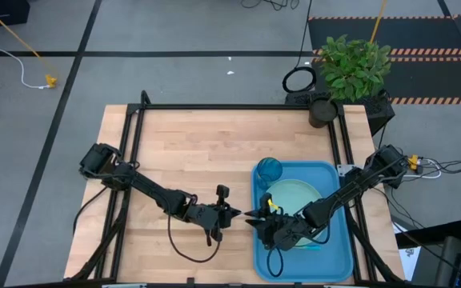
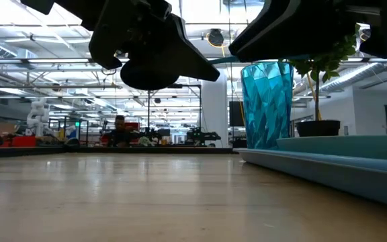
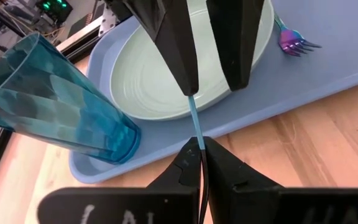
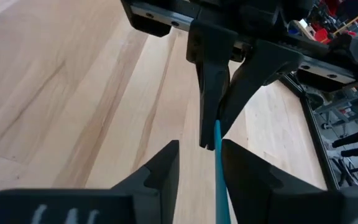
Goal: Pick and place plate/cup/fork/spoon on tray
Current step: Put the blue spoon on the blue serving tray to the left of the blue fork
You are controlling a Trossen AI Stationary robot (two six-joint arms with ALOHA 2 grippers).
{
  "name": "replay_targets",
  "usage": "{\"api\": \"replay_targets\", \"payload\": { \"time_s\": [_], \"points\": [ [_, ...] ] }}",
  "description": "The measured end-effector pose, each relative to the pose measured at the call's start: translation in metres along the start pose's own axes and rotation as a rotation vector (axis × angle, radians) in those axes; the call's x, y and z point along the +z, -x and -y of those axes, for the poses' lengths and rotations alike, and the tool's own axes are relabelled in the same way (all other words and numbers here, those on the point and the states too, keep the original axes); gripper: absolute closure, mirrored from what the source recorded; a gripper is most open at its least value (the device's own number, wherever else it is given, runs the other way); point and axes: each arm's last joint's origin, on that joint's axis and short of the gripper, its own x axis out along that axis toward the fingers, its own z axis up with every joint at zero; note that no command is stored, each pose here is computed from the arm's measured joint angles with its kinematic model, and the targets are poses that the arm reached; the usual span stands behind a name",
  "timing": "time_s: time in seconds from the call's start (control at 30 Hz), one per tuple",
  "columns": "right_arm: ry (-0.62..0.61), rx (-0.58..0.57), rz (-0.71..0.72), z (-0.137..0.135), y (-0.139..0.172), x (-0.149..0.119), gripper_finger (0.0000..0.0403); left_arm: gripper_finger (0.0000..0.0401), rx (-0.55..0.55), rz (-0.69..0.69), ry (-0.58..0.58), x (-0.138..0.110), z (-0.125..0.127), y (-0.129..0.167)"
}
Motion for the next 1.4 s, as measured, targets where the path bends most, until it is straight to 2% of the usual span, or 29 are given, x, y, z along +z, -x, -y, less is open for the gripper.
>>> {"api": "replay_targets", "payload": {
  "time_s": [0.17, 0.43, 0.97, 1.2, 1.4],
  "points": [
    [0.016, -0.001, -0.008, -0.0002, 0.0000, -0.0009, 0.0286, 0.0391, -0.001, -0.001, 0.006, -0.0001, 0.0000, 0.0000],
    [0.014, -0.028, -0.023, 0.0006, -0.0007, -0.0025, 0.0324, 0.0390, -0.011, 0.001, 0.013, 0.0001, 0.0006, 0.0003],
    [0.033, -0.021, -0.045, 0.0005, -0.0010, -0.0052, 0.0342, 0.0388, -0.028, 0.007, 0.040, 0.0001, -0.0007, -0.0006],
    [0.009, -0.027, -0.036, 0.0009, -0.0010, -0.0041, 0.0395, 0.0393, -0.027, 0.004, 0.047, -0.0002, -0.0007, -0.0006],
    [-0.067, -0.025, -0.038, 0.0030, -0.0029, -0.0046, 0.0399, 0.0385, -0.023, 0.004, 0.049, -0.0004, -0.0018, -0.0011]
  ]
}}
